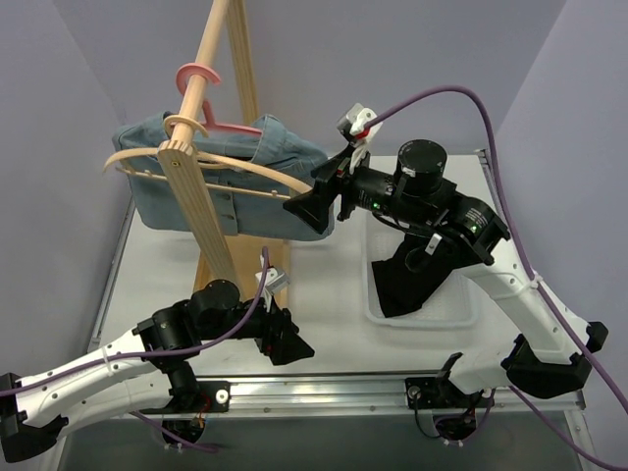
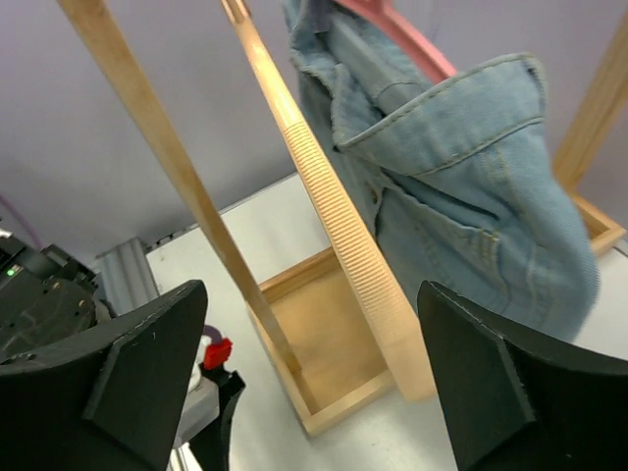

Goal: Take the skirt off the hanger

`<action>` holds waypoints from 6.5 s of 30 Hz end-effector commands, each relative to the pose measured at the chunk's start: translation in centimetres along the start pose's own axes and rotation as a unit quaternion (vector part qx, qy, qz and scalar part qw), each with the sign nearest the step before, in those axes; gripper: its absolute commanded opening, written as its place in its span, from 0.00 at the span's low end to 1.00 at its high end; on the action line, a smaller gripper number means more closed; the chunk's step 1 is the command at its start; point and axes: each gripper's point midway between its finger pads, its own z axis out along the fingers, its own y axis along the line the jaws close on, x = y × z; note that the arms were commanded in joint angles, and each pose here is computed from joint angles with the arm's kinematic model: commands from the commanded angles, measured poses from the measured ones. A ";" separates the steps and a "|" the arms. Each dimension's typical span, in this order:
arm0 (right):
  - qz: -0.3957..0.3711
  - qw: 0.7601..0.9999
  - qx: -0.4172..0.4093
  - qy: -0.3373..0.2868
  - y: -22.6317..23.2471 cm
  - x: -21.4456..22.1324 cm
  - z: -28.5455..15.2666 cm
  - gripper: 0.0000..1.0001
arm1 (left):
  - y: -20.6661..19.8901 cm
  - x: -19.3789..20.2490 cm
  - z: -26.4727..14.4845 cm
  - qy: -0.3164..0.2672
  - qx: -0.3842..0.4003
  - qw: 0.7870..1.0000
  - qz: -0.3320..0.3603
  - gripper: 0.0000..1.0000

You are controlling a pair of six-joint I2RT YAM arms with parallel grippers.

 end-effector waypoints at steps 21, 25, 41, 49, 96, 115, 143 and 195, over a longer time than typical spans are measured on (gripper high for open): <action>-0.092 0.993 0.070 -0.015 -11.6 -4.4 5.3 0.92 | -0.5 0.9 0.3 -0.017 0.057 0.998 0.008 0.94; -0.091 0.996 0.012 0.011 -10.6 -2.7 7.0 0.91 | -0.1 0.9 0.6 -0.010 0.060 0.998 0.007 0.94; -0.064 0.991 -0.076 0.093 -10.5 4.0 11.1 0.53 | 0.9 0.6 0.7 -0.008 0.061 0.998 -0.009 0.94; -0.073 0.990 -0.096 0.075 -9.6 3.1 11.3 0.00 | 1.2 0.5 0.8 -0.008 0.063 0.998 -0.014 0.94; 0.053 0.995 0.080 0.025 -16.0 3.8 4.9 0.00 | -3.4 -1.3 -1.2 -0.036 0.144 0.986 0.072 0.94; 0.115 0.941 0.306 0.088 -14.4 12.8 -15.0 0.00 | -14.3 -9.1 5.7 -0.043 0.127 0.964 0.232 0.94; 0.153 0.986 0.061 0.010 4.4 14.9 -23.4 0.00 | -10.2 -29.0 5.3 -0.171 -0.082 0.958 0.216 0.94; 0.176 0.956 0.233 -0.042 -0.2 12.1 -25.6 0.00 | -9.8 -34.4 4.1 -0.306 -0.110 0.927 0.189 0.02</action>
